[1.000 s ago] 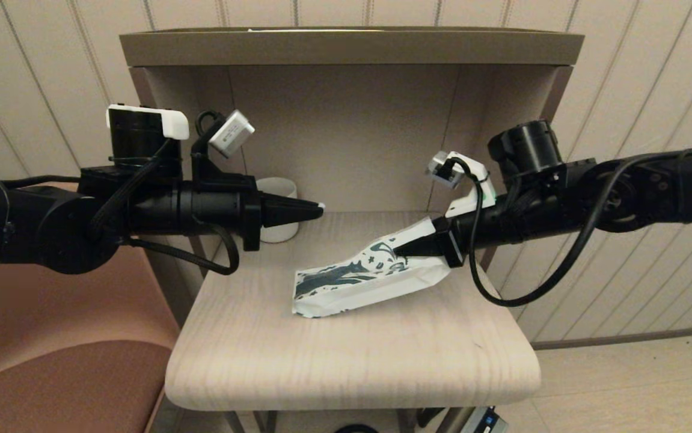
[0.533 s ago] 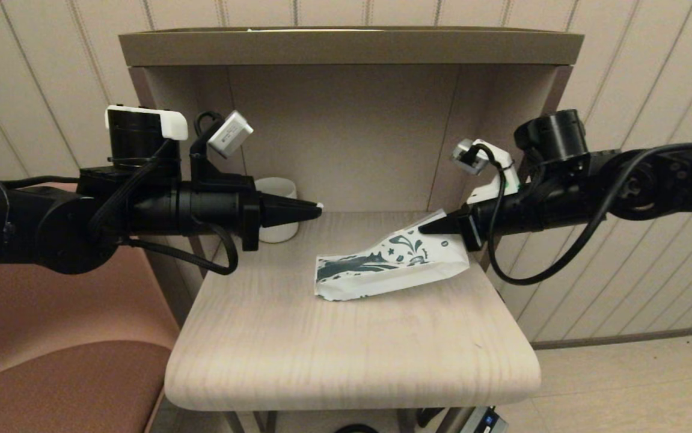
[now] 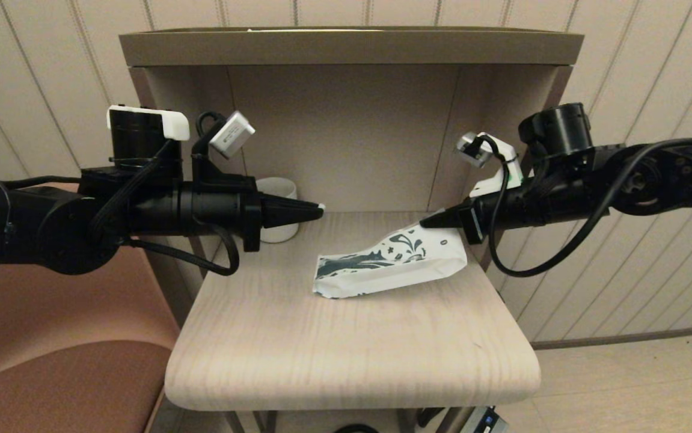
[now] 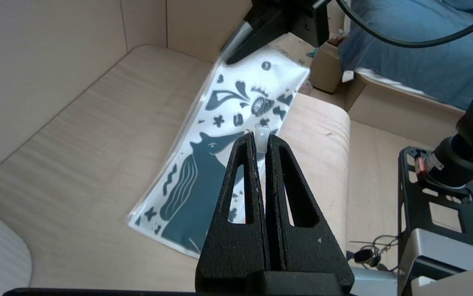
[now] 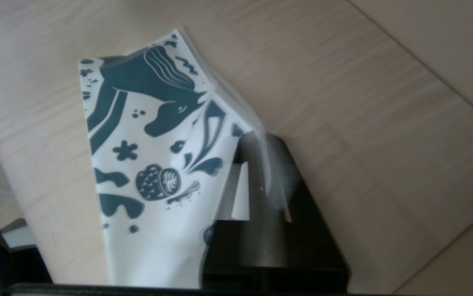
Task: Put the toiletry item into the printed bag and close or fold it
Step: Close the strorage bag and place it on the desk
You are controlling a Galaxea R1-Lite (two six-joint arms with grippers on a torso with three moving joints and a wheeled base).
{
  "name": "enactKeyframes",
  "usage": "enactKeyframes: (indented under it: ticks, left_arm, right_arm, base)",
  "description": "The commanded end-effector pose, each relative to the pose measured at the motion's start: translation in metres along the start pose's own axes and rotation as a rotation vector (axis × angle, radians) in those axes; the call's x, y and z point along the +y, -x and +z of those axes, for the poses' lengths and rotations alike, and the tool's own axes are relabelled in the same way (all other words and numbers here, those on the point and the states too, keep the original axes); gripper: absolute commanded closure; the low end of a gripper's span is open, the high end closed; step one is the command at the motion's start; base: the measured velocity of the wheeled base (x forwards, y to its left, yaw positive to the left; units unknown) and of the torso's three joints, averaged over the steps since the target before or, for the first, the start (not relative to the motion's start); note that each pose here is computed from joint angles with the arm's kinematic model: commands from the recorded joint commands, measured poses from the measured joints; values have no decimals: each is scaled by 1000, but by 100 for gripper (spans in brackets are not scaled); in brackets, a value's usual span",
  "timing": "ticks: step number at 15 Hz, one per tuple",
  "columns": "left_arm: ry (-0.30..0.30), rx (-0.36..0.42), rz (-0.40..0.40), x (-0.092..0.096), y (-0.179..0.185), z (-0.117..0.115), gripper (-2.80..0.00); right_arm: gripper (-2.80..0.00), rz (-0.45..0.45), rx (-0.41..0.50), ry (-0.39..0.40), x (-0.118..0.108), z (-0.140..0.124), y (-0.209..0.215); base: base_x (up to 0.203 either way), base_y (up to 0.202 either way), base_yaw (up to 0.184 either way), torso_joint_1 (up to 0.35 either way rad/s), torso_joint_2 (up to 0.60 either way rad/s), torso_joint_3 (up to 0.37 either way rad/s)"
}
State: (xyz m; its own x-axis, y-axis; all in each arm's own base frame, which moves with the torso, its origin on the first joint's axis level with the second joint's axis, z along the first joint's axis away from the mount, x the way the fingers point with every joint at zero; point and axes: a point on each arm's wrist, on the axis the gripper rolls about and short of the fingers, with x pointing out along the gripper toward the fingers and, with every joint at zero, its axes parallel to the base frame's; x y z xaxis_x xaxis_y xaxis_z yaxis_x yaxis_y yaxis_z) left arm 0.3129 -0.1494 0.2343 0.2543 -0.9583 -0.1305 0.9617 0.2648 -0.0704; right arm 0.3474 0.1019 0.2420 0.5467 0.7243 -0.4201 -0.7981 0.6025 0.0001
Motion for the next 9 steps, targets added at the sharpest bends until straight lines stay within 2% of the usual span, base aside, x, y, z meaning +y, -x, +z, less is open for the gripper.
enactKeyframes:
  ticks: [1, 9]
  left_arm:
    - [-3, -3, -6, 0, 0, 0, 0]
    - [-6, -3, -6, -1, 1, 1, 0]
  right_arm:
    - [0, 3, -2, 4, 0, 1, 0]
    - [0, 8, -3, 6, 1, 1, -2]
  base:
    - [0, 0, 0, 0, 0, 0]
    - [0, 0, 0, 0, 0, 0]
